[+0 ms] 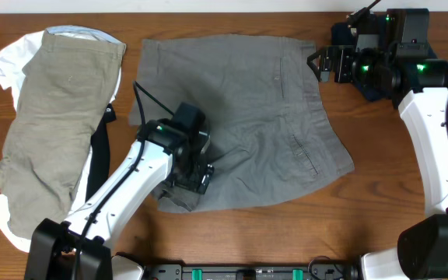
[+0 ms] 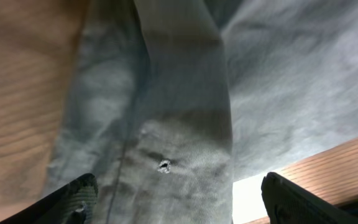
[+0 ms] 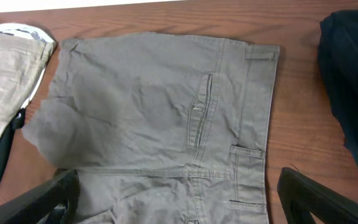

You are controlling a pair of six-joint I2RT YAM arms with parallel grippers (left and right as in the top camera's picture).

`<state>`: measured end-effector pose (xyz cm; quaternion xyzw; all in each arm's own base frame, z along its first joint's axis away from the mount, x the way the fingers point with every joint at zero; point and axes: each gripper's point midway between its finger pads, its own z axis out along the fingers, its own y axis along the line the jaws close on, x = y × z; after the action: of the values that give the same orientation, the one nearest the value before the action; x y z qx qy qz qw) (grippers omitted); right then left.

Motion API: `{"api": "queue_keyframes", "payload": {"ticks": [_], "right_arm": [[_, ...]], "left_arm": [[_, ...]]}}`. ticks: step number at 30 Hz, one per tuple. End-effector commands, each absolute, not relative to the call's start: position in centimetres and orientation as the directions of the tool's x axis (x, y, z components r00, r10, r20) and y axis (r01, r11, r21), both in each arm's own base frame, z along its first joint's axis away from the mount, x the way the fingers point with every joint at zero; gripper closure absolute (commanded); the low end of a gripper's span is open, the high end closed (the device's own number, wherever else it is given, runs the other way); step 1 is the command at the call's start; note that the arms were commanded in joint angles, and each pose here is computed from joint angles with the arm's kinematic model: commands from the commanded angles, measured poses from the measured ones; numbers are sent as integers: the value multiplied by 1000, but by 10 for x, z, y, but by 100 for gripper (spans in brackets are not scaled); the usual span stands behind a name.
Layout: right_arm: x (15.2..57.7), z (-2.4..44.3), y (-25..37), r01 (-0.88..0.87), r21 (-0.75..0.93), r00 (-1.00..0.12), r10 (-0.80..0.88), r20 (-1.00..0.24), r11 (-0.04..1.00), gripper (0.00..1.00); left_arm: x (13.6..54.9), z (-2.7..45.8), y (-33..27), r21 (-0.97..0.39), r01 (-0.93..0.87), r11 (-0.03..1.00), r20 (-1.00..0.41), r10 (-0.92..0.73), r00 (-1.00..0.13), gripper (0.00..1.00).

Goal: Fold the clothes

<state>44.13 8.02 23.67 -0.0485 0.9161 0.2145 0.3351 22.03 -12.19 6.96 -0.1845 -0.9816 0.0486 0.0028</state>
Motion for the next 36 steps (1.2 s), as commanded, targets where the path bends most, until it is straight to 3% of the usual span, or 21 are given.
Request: {"api": "queue_keyframes", "payload": {"ticks": [1, 6, 10, 14, 17, 23, 24, 27, 28, 31, 36], "right_arm": [[443, 236, 79, -243, 348, -767, 41, -641, 906, 1], [443, 236, 79, -243, 348, -767, 41, -641, 906, 1], [443, 236, 79, -243, 348, -766, 41, -641, 905, 1], [443, 236, 79, -243, 348, -767, 41, -641, 906, 1], [443, 236, 79, -243, 348, -767, 41, -641, 906, 1], [444, 236, 79, -243, 348, -766, 41, -642, 905, 1], [444, 236, 79, -244, 348, -765, 41, -643, 905, 1], [444, 236, 79, -245, 347, -764, 41, -644, 905, 1], [444, 237, 79, -245, 346, -763, 41, -646, 905, 1], [445, 237, 79, -246, 346, -761, 41, -647, 905, 1], [446, 238, 79, -248, 345, -757, 41, -652, 905, 1]], "left_arm": [[217, 63, -120, -90, 372, 924, 2, 373, -928, 20], [213, 57, -118, -89, 360, 929, 12, 362, -932, 56], [212, 56, -118, -89, 335, 938, 18, 338, -941, 73], [211, 56, -117, -88, 327, 941, 25, 330, -944, 81], [210, 56, -117, -87, 317, 944, 30, 320, -947, 94], [210, 58, -117, -88, 316, 945, 30, 320, -947, 91], [210, 59, -117, -88, 311, 946, 33, 315, -949, 85], [213, 68, -121, -103, 303, 947, 25, 307, -951, 49], [214, 72, -124, -114, 303, 946, 23, 308, -951, 43], [212, 78, -126, -114, 316, 942, 33, 321, -946, 36], [196, 76, -131, -109, 360, 927, 76, 369, -926, 36]]}}
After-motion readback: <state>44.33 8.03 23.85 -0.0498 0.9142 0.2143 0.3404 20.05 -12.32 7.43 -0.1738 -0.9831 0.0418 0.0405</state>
